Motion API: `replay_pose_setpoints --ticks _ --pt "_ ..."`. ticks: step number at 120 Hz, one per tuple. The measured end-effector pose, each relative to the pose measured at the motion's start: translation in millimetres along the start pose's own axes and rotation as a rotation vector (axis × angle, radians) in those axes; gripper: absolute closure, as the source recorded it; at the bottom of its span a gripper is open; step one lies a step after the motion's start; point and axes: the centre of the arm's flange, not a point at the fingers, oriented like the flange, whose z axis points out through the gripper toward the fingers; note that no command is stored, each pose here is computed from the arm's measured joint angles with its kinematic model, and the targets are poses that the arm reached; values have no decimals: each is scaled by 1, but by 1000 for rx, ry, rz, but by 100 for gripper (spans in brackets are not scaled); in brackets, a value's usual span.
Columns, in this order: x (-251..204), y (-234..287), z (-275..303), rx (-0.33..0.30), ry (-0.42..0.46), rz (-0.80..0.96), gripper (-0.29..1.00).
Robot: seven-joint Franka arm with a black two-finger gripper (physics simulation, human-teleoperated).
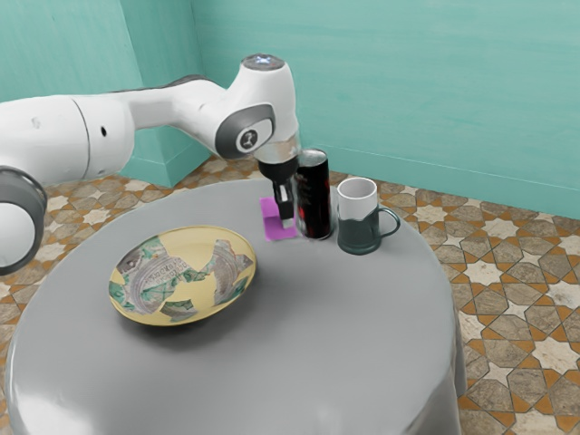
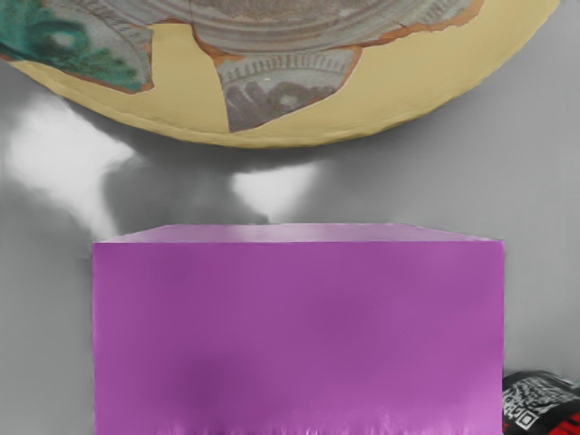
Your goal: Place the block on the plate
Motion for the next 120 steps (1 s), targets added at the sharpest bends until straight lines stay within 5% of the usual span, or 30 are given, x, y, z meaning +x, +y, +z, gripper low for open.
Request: replay_pose_setpoints --ticks 28,54,120 --pt "118 104 10 8 61 -134 34" --pt "211 79 21 109 120 -181 34" --pt "231 12 74 183 12 -74 32"
